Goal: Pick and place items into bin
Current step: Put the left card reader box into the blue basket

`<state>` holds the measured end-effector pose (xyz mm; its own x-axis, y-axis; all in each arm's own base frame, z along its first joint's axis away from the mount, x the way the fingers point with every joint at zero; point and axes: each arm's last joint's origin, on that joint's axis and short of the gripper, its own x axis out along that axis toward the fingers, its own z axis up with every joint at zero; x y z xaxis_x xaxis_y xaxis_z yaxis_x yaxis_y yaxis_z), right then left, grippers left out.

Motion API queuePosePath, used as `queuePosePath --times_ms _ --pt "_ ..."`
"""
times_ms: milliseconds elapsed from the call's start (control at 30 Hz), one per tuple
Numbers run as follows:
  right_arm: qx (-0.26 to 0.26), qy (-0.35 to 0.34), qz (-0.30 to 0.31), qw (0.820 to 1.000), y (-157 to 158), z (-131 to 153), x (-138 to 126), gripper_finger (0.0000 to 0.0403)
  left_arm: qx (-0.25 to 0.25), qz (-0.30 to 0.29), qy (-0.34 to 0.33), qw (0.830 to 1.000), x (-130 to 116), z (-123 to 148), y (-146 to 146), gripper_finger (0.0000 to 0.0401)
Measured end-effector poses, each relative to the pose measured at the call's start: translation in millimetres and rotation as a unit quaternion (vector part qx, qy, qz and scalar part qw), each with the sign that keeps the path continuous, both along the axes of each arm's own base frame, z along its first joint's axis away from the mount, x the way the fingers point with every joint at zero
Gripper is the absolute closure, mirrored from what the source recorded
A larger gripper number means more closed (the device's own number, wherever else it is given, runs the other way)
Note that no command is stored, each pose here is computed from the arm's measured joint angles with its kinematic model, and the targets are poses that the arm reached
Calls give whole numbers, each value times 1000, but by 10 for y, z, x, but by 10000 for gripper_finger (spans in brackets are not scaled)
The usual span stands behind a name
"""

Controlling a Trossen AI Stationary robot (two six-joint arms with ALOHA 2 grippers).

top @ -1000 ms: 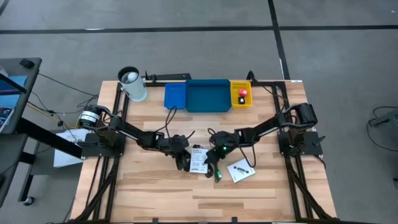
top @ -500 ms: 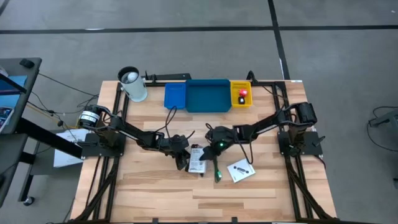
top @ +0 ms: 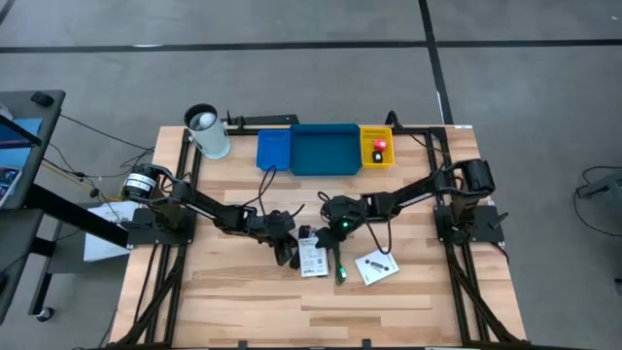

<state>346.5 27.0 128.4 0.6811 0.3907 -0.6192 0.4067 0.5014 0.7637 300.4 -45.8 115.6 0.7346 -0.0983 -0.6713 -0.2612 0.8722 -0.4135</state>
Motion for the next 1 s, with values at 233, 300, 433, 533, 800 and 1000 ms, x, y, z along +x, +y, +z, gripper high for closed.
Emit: queuePosePath --times_ms 233,300,433,533,800,1000 --pt "5 -24 8 1000 4 46 28 373 0 1 -3 1000 4 5 0 358" --pt "11 -23 11 1000 -7 56 39 373 -2 0 -8 1000 8 9 -2 358" --pt "16 -25 18 999 -16 83 66 373 -7 -6 -7 1000 8 16 -7 358" --pt "15 -29 19 999 -37 104 84 373 -13 -14 1 1000 -15 56 -7 358" --pt "-5 -43 6 999 -237 305 20 373 2 -19 -1 1000 -217 463 30 358" --pt "-37 -91 -30 995 -490 661 -93 373 40 34 -74 996 -501 1008 115 358"
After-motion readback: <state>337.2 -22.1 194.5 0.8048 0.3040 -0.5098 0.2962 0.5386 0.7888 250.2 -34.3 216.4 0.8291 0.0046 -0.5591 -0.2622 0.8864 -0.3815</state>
